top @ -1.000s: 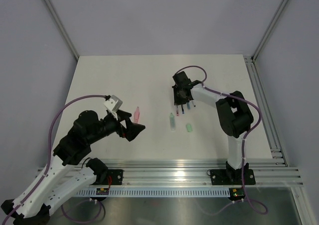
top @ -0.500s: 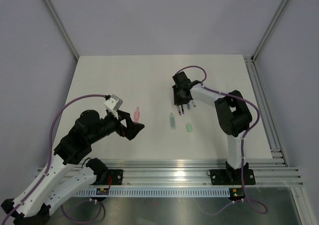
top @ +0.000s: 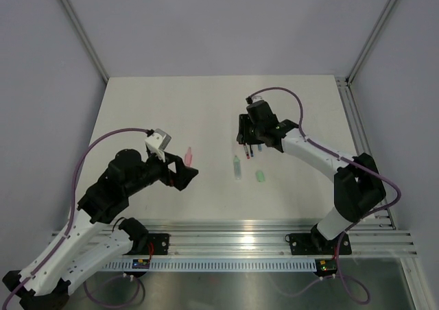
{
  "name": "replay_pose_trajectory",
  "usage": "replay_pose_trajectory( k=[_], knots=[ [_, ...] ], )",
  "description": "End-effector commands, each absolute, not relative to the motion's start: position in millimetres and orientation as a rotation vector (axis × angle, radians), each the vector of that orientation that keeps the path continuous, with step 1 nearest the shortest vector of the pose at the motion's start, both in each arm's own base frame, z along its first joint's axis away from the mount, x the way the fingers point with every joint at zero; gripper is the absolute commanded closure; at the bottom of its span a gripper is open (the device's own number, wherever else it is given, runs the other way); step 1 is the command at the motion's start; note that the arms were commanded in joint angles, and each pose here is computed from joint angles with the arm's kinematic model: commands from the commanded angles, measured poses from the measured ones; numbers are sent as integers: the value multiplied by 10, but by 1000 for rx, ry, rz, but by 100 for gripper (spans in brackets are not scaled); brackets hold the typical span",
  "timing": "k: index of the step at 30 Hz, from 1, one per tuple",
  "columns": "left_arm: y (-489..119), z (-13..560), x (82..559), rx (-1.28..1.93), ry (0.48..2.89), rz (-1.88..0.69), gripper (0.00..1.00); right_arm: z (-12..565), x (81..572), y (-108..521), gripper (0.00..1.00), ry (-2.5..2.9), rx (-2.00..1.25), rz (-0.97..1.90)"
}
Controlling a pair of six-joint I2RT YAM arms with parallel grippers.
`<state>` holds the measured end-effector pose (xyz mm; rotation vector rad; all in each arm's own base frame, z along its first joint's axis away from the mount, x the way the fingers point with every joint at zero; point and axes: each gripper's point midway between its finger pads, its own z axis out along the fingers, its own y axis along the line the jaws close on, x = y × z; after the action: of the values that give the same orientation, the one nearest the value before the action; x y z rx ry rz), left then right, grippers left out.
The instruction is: Insert the pens into the pen caps
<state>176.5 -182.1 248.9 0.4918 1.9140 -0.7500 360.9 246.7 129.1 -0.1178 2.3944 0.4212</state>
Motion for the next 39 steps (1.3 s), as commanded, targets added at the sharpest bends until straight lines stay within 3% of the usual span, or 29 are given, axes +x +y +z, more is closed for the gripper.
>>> replay_pose_trajectory(
  k=[1,7,15,24,27,29,34,39],
  knots=[
    [-1788,2590,1882,447,1875,-714,1,1151,3294,2601,48,2413,-138,387],
    [-1907,2767,1970,383,1869,-778,1,734,3110,2720,45,2505,-158,317],
    [-2166,3513,2078,360,1768,-916,1,420,3198,2709,50,2551,-151,207],
    [-2210,2852,2369,315,1895,-811,1,76,3152,2828,63,2601,-139,208],
    [-2257,2817,2360,333,1901,-832,1,61,3172,2835,76,2585,-120,202],
    [-2305,2807,2337,349,1907,-861,1,180,3223,2828,83,2547,-94,206],
    [-2372,2804,2281,384,1910,-908,8,1004,3299,2845,86,2376,-44,319],
    [-2432,2866,2206,413,1878,-969,37,2083,3137,2851,86,2136,58,562]
  ],
)
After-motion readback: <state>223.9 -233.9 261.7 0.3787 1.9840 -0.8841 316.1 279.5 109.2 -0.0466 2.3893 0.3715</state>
